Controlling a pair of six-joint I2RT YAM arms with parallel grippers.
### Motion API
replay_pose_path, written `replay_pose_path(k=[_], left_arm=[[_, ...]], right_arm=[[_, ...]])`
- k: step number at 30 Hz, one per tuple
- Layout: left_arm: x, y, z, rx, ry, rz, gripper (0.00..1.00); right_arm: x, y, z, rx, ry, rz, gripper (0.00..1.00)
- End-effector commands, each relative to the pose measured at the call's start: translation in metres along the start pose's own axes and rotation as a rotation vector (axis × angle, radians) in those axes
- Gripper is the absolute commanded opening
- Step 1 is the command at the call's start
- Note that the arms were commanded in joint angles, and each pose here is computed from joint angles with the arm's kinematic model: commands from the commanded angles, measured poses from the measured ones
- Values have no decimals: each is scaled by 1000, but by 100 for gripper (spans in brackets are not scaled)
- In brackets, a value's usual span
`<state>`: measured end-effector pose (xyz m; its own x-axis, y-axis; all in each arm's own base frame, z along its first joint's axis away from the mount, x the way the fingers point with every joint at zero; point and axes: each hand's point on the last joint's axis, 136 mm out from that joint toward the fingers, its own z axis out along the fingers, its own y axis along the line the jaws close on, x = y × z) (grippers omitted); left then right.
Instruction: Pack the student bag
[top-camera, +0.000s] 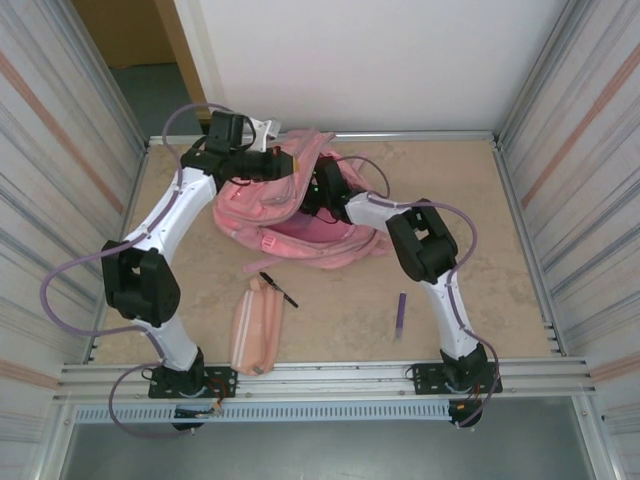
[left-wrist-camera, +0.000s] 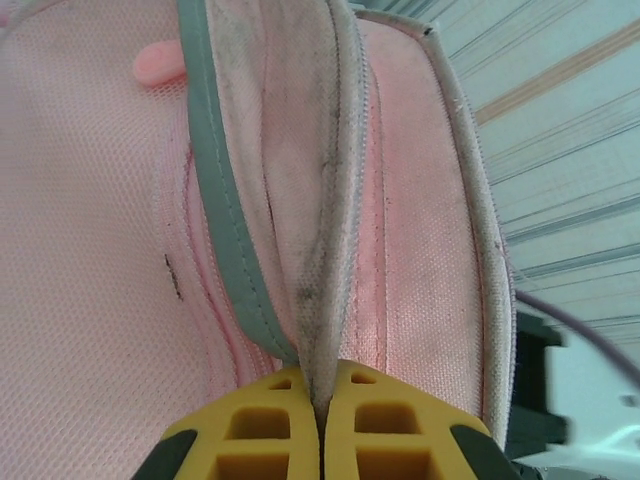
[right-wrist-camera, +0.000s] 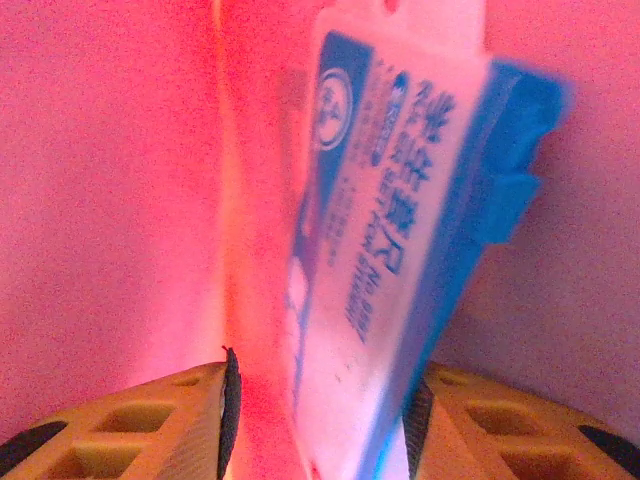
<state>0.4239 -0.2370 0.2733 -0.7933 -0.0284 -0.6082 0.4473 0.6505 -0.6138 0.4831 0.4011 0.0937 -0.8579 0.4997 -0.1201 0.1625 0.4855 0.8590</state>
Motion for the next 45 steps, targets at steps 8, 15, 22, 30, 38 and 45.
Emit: replay_pose_path(k=[8, 15, 22, 30, 38, 45], left_arm=[[-18, -9, -30, -10, -106, 103, 0], [3, 4, -16, 9, -67, 78, 7], [33, 16, -39, -80, -136, 28, 38], [121, 38, -80, -255, -128, -175, 52], [275, 72, -88, -531, 197, -378, 55], [312, 89, -118, -671, 174, -448, 47]], right_arm=[[-5, -11, -58, 96, -6, -108, 39], [13, 5, -112, 57, 19, -259, 40], [40, -34, -175, 95, 35, -333, 41], [89, -82, -248, 294, 50, -522, 45], [187, -91, -248, 261, 240, -274, 49], [281, -83, -184, 238, 397, -229, 57]])
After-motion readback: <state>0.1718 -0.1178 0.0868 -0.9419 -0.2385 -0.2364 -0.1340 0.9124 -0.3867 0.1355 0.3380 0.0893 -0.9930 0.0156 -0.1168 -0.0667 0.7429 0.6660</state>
